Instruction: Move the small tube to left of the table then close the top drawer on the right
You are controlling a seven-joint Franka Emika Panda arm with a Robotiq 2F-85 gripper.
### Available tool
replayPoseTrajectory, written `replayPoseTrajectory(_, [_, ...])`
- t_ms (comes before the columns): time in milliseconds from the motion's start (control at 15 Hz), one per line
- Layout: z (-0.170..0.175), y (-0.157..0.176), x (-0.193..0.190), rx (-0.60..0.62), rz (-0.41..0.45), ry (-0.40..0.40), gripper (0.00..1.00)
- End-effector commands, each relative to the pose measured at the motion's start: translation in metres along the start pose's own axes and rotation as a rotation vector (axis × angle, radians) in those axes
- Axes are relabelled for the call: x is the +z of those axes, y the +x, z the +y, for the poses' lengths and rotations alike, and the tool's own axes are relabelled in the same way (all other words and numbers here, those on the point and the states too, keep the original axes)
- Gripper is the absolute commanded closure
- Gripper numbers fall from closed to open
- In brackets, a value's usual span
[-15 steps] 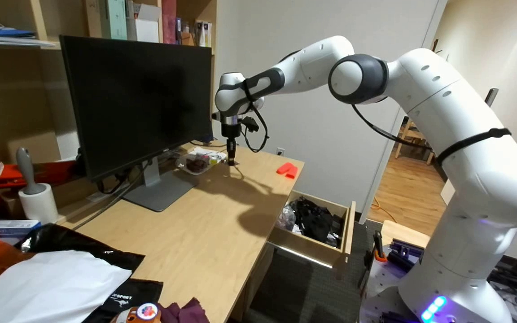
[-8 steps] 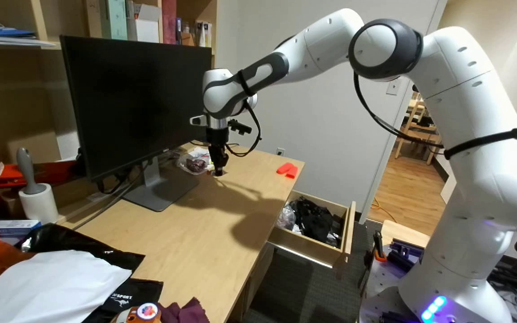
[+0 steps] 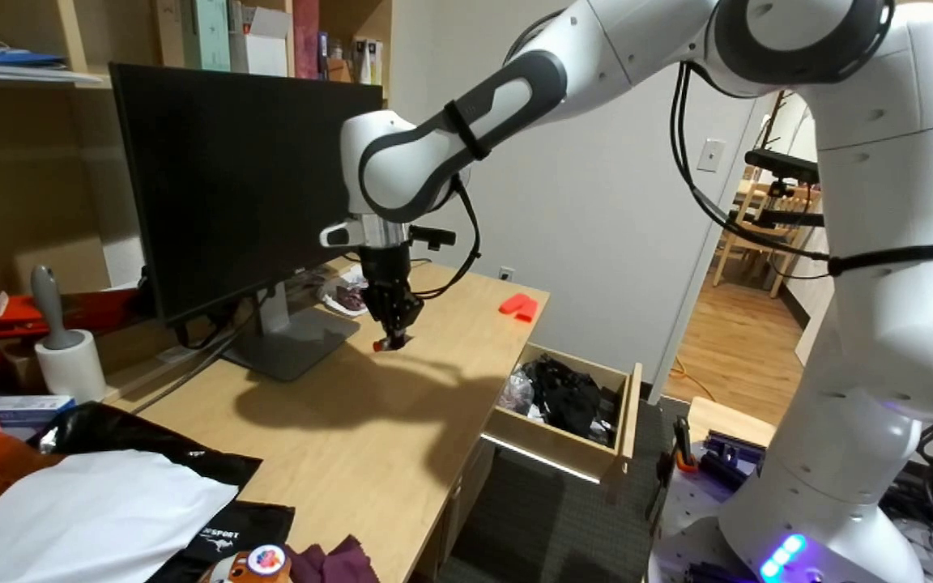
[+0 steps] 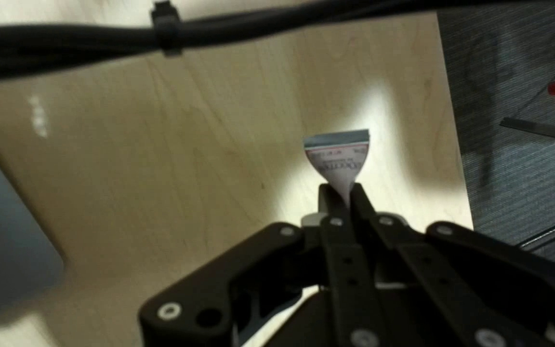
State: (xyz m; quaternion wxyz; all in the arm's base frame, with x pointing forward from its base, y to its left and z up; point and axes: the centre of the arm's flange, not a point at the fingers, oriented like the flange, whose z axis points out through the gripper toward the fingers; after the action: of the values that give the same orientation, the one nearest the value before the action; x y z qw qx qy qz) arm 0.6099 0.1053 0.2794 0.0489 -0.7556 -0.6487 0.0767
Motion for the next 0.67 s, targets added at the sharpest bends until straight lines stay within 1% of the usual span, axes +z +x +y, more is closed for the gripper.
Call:
replayPoseTrajectory(0, [0.002, -0.001, 0.000, 0.003, -0.001, -0.001, 0.94])
replayPoseTrajectory(200, [0.009, -0.014, 0.005, 0.026, -0.003, 0.003, 0.94])
replayPoseTrajectory(400, [0.010, -0.014, 0.005, 0.027, -0.003, 0.004, 0.94])
replayPoseTrajectory(467, [-0.002, 0.000, 0.008, -0.001, -0.037, -0.018, 0.94])
replayPoseTrajectory(533, [-0.022, 0.021, 0.014, -0.091, -0.061, -0.016, 0.94])
replayPoseTrajectory(600, [-0.034, 0.036, 0.019, -0.146, -0.081, -0.008, 0.93])
